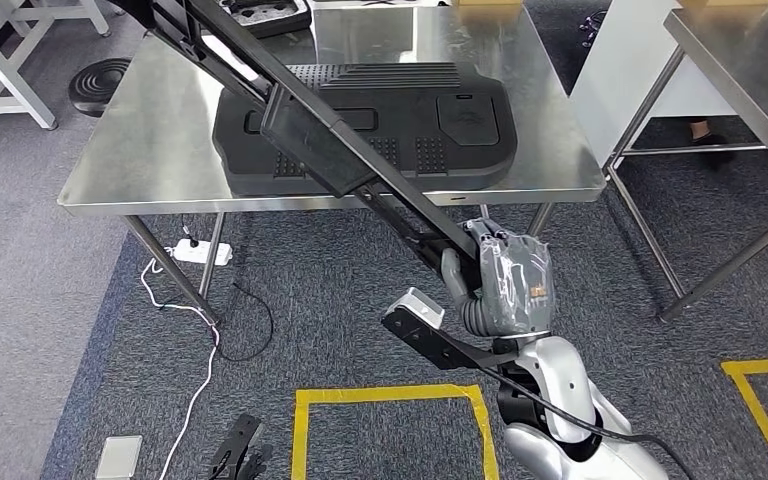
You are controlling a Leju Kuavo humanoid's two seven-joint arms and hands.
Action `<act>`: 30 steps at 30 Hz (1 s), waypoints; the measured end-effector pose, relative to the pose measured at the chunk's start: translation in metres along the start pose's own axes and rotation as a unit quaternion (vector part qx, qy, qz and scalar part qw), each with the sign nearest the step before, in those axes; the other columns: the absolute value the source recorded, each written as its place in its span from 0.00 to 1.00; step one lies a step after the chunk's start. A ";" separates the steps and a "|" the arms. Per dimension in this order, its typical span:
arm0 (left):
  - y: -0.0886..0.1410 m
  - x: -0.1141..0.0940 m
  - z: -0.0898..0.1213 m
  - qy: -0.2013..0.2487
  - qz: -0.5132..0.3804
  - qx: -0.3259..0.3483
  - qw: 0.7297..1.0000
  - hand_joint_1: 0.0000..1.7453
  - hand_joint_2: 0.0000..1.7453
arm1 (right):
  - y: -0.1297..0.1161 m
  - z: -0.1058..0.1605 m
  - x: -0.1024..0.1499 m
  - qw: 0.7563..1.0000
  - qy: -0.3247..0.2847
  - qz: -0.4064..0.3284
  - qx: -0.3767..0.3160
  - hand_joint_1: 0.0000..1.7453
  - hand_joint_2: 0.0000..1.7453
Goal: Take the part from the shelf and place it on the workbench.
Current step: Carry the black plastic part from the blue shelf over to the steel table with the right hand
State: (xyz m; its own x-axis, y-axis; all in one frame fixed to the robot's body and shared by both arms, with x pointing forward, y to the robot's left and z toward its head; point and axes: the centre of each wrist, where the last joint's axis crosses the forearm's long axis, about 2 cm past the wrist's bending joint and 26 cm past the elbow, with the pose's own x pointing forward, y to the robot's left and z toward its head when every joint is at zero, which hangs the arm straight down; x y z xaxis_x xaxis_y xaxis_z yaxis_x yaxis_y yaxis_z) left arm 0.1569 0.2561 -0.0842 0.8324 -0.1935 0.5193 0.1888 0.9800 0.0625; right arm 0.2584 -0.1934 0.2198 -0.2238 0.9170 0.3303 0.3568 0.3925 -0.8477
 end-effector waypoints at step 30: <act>0.000 0.001 0.000 -0.001 -0.005 -0.002 1.000 0.00 1.00 | 0.000 0.000 0.000 1.000 0.000 0.000 0.002 0.94 1.00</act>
State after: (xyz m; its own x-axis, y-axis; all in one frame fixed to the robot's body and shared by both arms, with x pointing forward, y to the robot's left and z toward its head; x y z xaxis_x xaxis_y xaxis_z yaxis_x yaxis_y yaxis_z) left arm 0.1577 0.2561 -0.0839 0.8296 -0.2038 0.5198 0.1999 0.9777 0.0643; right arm 0.2584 -0.1932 0.2198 -0.2233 0.9170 0.3305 0.3534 0.3921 -0.8493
